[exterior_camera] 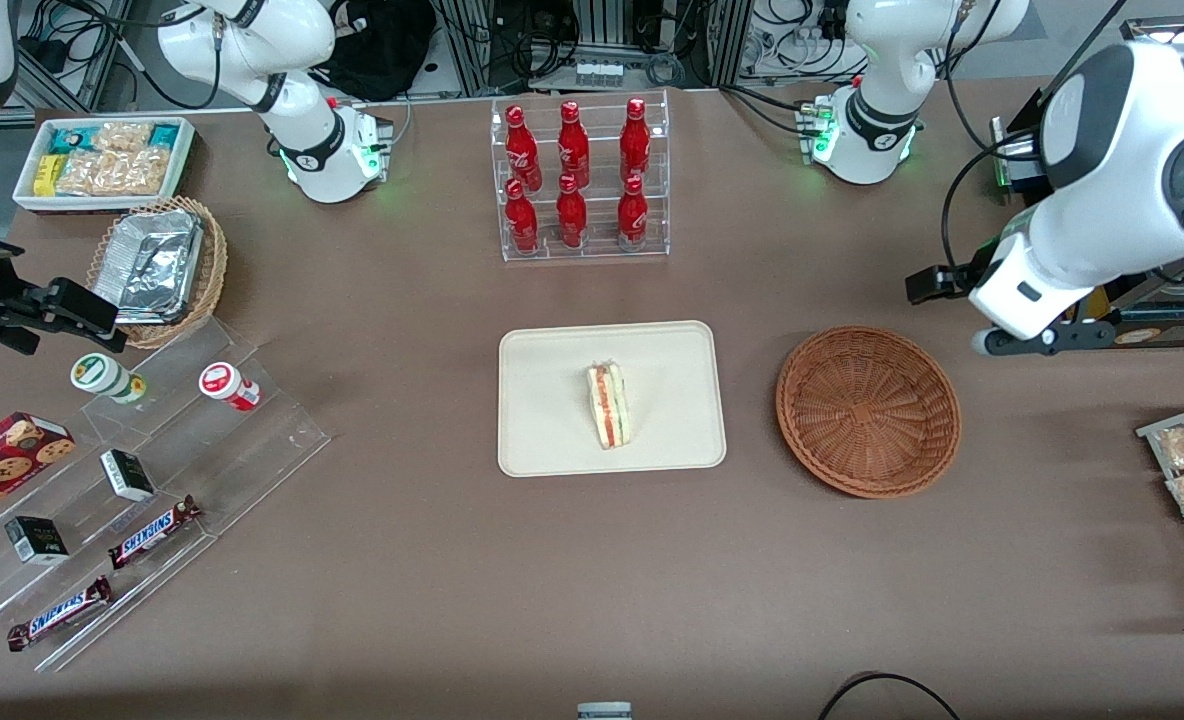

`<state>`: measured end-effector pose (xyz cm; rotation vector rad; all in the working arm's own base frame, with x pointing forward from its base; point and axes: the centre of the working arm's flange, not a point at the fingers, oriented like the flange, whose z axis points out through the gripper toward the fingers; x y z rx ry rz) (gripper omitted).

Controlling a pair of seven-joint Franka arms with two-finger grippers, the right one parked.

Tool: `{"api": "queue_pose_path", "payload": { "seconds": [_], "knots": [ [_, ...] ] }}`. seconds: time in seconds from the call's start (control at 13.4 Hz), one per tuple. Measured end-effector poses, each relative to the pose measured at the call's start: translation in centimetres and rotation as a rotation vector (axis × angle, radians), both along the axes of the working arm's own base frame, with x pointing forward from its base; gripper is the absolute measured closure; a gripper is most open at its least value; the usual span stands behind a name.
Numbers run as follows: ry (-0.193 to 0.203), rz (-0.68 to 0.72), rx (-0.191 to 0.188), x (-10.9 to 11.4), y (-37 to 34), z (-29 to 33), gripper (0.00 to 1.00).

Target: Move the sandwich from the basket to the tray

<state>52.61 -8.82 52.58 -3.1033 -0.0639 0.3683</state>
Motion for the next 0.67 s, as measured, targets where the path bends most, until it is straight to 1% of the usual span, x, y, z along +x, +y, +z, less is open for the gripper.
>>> {"api": "queue_pose_path", "payload": {
  "seconds": [0.15, 0.37, 0.6, 0.67],
  "knots": [
    [-0.014, -0.018, -0.007, -0.6, 1.0, 1.9, 0.00],
    [-0.033, -0.026, -0.017, -0.8, 3.3, 4.5, 0.00],
    [-0.059, -0.030, 0.005, -0.5, 3.7, 5.6, 0.00],
    [-0.065, -0.030, 0.007, -0.5, 3.7, 5.9, 0.00]
  ]
}}
